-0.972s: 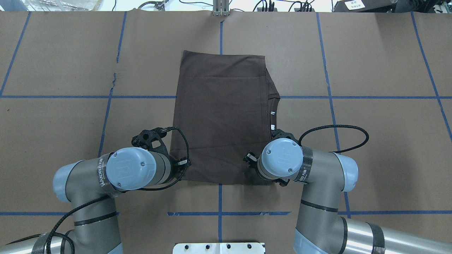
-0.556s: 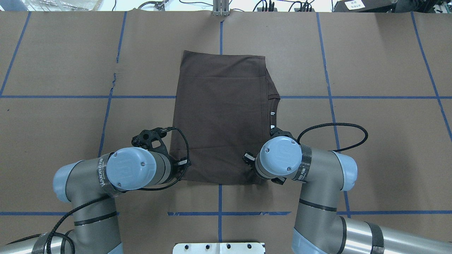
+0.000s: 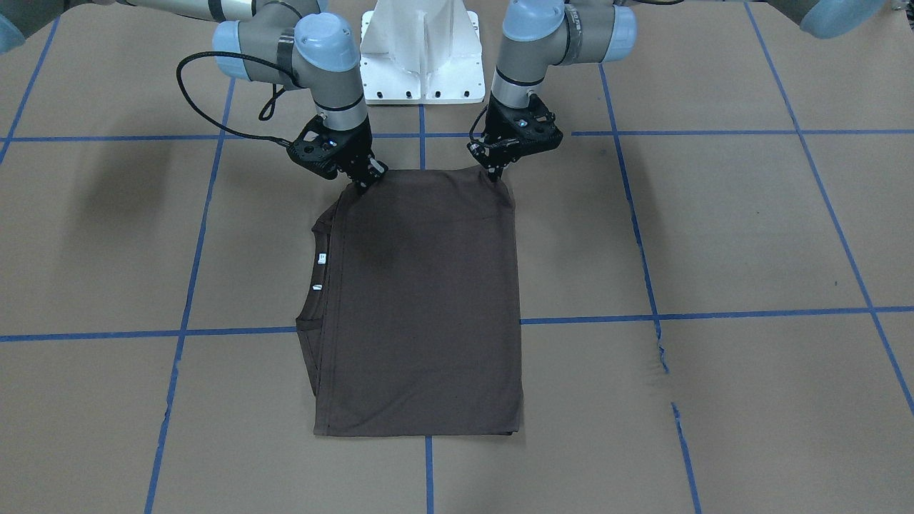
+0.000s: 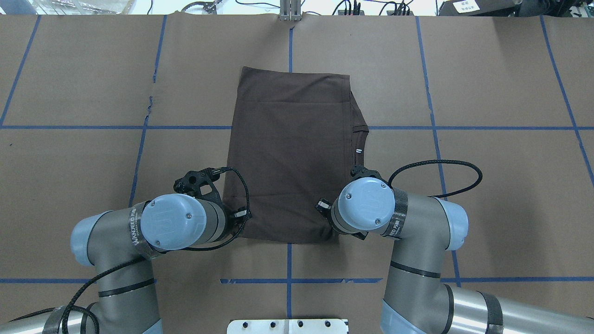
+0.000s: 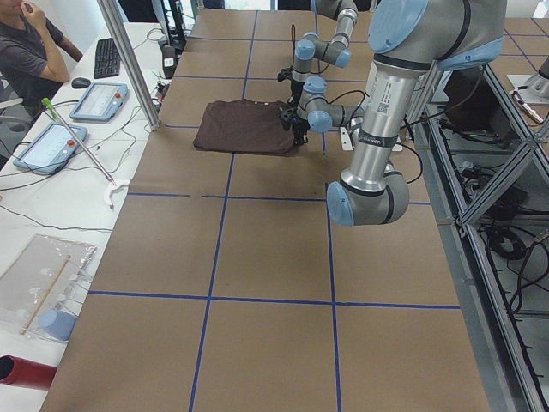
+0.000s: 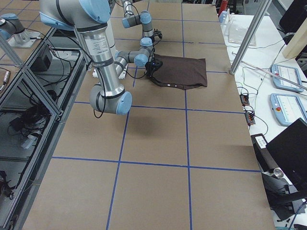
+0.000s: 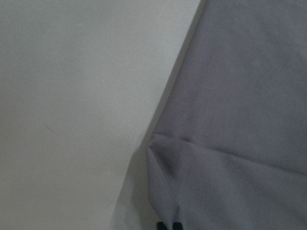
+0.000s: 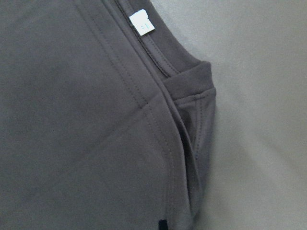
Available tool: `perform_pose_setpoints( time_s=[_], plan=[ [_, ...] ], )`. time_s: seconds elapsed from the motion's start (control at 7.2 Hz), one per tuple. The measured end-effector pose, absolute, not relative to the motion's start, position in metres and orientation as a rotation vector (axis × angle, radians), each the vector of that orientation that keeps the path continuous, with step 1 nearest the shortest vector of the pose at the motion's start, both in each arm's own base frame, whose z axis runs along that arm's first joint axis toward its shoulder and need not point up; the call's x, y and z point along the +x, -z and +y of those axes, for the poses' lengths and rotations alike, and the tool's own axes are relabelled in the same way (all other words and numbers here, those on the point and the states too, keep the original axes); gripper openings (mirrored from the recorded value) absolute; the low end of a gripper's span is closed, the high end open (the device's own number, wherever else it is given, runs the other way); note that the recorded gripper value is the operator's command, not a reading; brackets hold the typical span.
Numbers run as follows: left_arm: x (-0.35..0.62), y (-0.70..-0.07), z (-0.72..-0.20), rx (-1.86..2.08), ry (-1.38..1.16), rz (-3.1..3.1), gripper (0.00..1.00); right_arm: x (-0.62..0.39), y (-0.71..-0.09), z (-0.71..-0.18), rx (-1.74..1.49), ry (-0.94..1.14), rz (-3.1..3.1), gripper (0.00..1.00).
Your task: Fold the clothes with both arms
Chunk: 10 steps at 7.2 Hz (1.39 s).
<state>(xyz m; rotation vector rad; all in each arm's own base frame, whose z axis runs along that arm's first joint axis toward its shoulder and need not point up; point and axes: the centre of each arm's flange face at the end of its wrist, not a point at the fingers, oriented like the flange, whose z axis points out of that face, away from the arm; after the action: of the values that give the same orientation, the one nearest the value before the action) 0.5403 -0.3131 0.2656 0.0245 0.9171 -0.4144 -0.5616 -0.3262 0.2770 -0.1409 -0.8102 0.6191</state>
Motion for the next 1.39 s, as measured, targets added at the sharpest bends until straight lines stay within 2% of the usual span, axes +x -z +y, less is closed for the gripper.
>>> perform_pose_setpoints(
  time_s=[0.42, 0.97, 1.39],
  plan=[
    [0.526, -0.254, -0.301, 0.021, 0.401, 0.947, 0.00, -0.538, -0.260, -0.317, -0.146, -0.605, -0.866, 0.00],
    [0.481, -0.241, -0.215, -0.051, 0.295, 1.020, 0.00, -0.510, -0.232, -0.263, -0.183, -0.519, -0.955, 0.00],
    [0.465, -0.218, -0.190, -0.111, 0.281, 1.080, 0.00, -0.499, -0.212, -0.259, -0.173, -0.480, -1.006, 0.00]
  ],
)
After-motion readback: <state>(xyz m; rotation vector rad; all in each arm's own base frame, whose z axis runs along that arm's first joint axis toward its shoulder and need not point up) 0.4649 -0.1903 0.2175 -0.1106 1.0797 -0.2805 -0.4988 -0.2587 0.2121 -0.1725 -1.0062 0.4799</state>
